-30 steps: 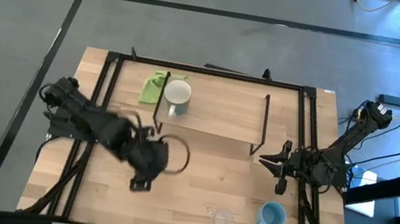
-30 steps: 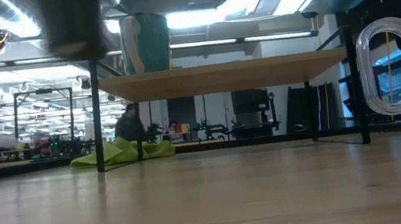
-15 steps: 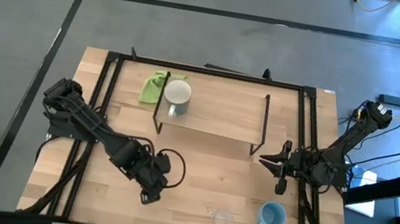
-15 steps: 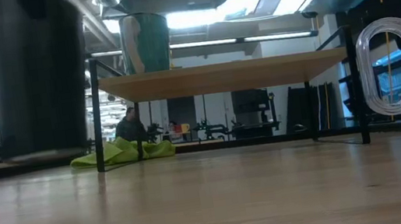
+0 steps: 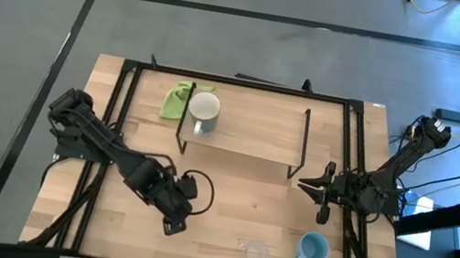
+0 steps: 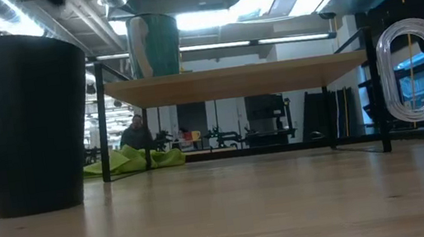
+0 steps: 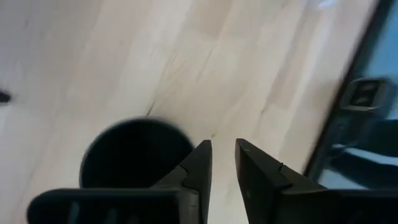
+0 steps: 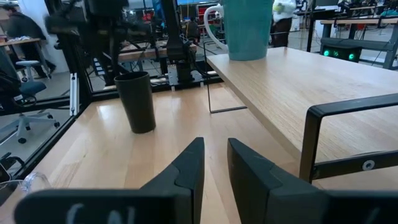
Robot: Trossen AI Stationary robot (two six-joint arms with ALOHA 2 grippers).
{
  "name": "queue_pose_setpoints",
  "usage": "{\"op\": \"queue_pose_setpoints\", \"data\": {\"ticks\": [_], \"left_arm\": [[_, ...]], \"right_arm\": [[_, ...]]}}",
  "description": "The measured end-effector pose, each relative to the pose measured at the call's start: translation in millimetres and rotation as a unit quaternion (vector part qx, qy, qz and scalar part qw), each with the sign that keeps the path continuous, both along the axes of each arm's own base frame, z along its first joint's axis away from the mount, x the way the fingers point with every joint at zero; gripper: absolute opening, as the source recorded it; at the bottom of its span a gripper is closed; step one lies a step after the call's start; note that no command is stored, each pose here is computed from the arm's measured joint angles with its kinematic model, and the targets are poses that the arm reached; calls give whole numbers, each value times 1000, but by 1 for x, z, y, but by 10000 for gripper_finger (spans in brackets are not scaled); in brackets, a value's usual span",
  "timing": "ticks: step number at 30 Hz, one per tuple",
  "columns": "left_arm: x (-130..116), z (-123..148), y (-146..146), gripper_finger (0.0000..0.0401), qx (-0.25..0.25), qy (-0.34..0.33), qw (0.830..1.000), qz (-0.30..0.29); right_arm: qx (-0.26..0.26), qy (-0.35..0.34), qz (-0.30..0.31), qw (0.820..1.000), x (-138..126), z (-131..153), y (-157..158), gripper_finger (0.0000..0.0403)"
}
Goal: Stack small to large cups/mugs on shelf
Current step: Adjust the blue mug
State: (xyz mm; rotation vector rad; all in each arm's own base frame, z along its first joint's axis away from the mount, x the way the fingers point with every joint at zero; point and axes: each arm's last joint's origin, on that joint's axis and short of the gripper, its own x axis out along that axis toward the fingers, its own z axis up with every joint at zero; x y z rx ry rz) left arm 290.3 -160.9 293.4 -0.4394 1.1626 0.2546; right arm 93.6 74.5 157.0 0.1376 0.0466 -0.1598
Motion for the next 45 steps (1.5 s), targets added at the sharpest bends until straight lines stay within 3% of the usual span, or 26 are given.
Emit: {"op": "queue_pose_setpoints", "data": {"ticks": [9, 15, 26, 31, 35, 41, 45], "left_arm": [[-1, 77, 32, 67, 80, -48, 996, 2], [8, 127, 96, 70, 126, -93, 988, 8], [-5, 164, 195, 70, 213, -78, 972, -64], [-13, 163, 236, 70, 180, -72, 980, -53], [-6, 148, 251, 70, 147, -38, 986, -73], [24, 119, 258, 70, 121, -3, 988, -99], [35, 106, 249, 70, 158, 56, 981, -100]], "right_arm": [[-1, 0, 0, 1000, 0, 0, 0, 72], [0, 0, 0, 1000, 0, 0, 0, 72], [0, 0, 0, 1000, 0, 0, 0, 72], [0, 0, 0, 1000, 0, 0, 0, 72], [-1, 0, 0, 1000, 0, 0, 0, 72], [-1, 0, 0, 1000, 0, 0, 0, 72], [-1, 0, 0, 1000, 0, 0, 0, 72]]}}
